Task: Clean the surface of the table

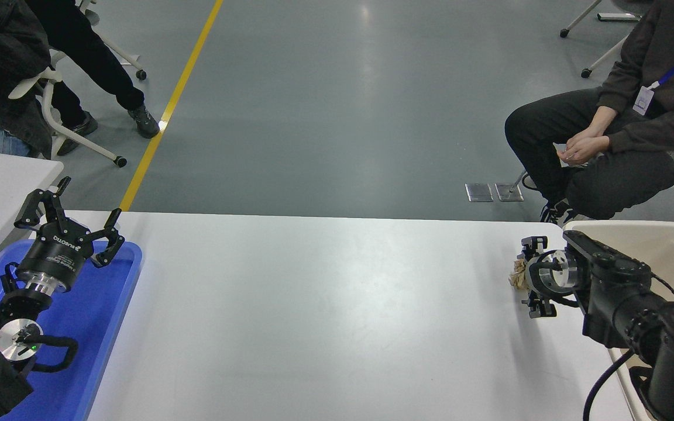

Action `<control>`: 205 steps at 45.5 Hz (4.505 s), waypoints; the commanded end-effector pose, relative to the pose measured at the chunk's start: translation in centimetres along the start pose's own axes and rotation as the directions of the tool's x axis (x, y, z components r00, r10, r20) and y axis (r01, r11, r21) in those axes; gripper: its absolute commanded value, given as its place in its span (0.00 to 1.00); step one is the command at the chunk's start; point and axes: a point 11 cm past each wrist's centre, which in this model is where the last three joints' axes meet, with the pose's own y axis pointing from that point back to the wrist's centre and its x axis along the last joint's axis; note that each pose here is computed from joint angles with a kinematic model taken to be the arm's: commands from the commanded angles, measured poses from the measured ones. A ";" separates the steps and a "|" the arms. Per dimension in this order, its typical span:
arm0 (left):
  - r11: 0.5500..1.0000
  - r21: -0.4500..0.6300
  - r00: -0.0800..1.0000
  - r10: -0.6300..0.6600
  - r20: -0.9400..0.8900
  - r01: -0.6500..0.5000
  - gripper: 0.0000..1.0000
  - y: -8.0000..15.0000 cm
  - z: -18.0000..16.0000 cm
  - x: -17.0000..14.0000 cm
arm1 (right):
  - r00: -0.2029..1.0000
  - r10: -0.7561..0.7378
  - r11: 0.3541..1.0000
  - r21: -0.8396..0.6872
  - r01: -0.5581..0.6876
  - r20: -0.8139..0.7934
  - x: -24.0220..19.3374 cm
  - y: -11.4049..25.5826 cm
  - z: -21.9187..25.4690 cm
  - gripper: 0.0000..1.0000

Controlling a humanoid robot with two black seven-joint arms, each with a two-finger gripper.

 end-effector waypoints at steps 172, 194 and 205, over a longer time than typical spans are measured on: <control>1.000 0.000 1.000 0.000 0.000 0.000 1.00 0.0 0.0 0.0 | 0.999 -0.044 0.961 0.271 0.046 -0.017 29.0 8.6 3.5 0.00; 1.000 -0.001 1.000 0.000 -0.001 0.000 1.00 0.0 0.0 0.0 | 0.994 0.110 0.972 0.207 -0.111 0.016 25.4 3.8 7.0 0.00; 1.000 -0.001 1.000 0.000 -0.001 0.000 1.00 0.0 0.0 0.0 | 0.990 0.139 0.969 0.203 -0.138 0.013 24.4 3.0 7.3 0.00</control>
